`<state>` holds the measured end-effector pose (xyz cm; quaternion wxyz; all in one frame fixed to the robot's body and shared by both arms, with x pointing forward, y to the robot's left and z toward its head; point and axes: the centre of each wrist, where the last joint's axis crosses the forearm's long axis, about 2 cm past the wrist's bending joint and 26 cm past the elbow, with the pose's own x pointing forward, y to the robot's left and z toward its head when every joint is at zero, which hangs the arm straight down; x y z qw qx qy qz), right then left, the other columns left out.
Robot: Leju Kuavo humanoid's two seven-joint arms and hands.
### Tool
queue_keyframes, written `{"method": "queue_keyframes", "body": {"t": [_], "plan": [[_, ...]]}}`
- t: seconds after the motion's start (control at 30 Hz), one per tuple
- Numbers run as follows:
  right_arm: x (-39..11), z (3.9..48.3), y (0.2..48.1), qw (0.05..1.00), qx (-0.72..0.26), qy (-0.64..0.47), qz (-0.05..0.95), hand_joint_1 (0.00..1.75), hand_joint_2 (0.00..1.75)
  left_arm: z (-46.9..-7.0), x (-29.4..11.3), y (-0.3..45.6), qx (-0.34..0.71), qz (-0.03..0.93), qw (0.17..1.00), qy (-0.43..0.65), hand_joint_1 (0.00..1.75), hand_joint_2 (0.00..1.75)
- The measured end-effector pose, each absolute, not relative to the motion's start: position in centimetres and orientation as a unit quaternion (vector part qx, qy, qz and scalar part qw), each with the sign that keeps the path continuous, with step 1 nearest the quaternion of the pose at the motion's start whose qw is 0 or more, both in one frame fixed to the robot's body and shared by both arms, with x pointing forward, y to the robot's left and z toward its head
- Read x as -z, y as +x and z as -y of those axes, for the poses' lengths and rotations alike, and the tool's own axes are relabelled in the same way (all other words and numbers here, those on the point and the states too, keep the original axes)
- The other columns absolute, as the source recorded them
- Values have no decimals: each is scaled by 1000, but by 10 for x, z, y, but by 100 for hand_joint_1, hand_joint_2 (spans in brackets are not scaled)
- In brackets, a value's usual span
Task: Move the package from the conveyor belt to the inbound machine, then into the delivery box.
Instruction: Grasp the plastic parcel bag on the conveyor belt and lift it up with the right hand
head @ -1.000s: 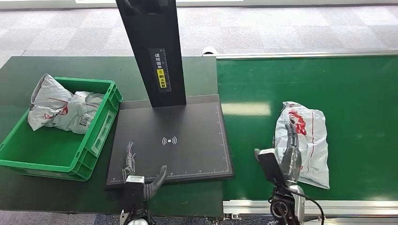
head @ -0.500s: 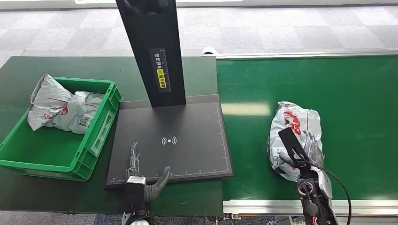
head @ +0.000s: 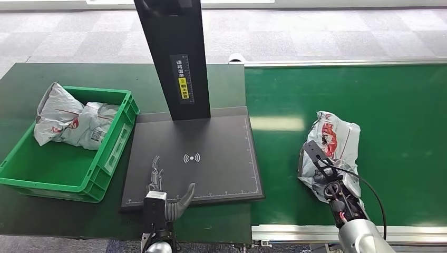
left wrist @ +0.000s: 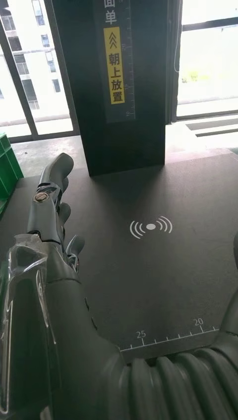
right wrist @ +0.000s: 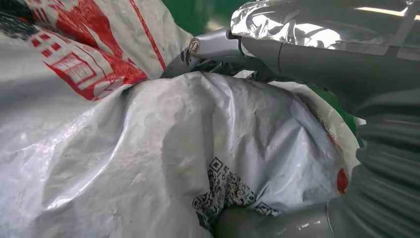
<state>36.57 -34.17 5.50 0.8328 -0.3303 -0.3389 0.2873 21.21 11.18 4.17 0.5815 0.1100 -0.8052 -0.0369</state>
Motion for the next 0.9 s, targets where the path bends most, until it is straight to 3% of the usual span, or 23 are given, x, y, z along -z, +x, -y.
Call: {"method": "queue_keyframes", "body": {"t": [0.73,0.9], "plan": [[-74,311,367,760,-255,-319,506,175,175,-117,-47,206,29,805,581,121,0,175],[-95,299,362,659,-217,-305,653,175,175,-125,-53,204,3,822,551,142,0,175]]}}
